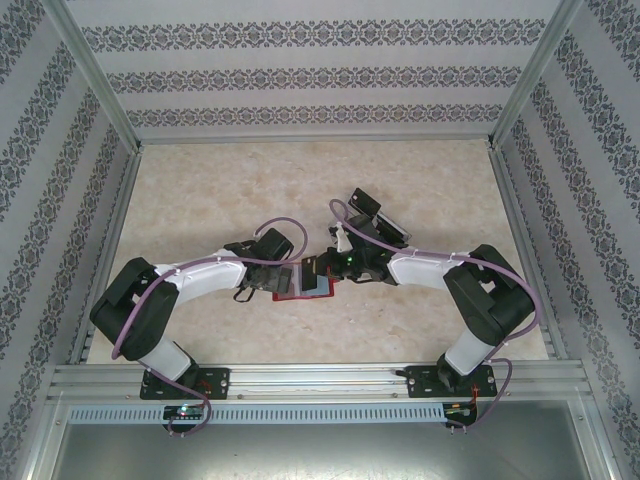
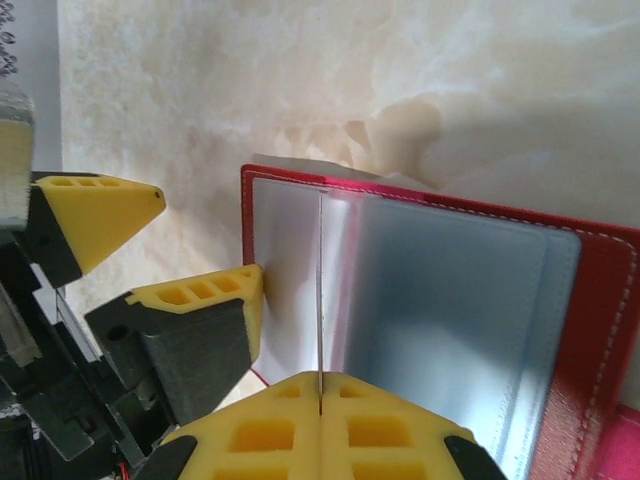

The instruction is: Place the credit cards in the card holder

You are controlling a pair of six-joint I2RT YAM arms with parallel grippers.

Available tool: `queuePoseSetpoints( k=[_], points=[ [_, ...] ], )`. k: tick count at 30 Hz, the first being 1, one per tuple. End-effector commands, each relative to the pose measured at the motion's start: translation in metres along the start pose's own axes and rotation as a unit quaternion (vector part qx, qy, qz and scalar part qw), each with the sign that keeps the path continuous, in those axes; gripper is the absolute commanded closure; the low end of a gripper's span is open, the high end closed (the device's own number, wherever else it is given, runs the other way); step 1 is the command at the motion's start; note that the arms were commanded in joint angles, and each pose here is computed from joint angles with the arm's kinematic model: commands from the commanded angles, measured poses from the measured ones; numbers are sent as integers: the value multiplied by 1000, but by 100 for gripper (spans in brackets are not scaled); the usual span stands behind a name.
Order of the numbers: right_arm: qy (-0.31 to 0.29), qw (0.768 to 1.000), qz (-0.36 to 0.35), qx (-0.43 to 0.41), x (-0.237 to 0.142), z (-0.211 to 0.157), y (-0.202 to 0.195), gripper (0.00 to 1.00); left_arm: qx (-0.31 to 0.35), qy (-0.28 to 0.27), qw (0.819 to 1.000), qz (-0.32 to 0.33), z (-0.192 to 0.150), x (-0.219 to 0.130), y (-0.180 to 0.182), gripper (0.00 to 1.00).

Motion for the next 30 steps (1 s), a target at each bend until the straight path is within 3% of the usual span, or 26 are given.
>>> queuePoseSetpoints(
  k=[1, 20, 30],
  points=[
    [-4, 999, 33, 3, -2, 3, 8, 100, 19, 43, 999, 27, -22, 8, 11, 0],
    [2, 1000, 17, 24, 11, 7, -20, 100, -10, 69, 997, 35, -39, 2, 17, 0],
    [5, 999, 53, 8, 4, 11, -9, 100, -12, 76, 996, 38, -41, 7, 17, 0]
  ],
)
Point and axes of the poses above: each hand's point on the last joint's axis, 136 mm out from that joint toward the fingers, its own x axis out along the fingers, its own y axis along the line the jaws close on, z = x × y, the point moved 5 cm from there along -x, back along the fingers, and after that the axes turned 10 degrees about x, right-handed, at the moved point
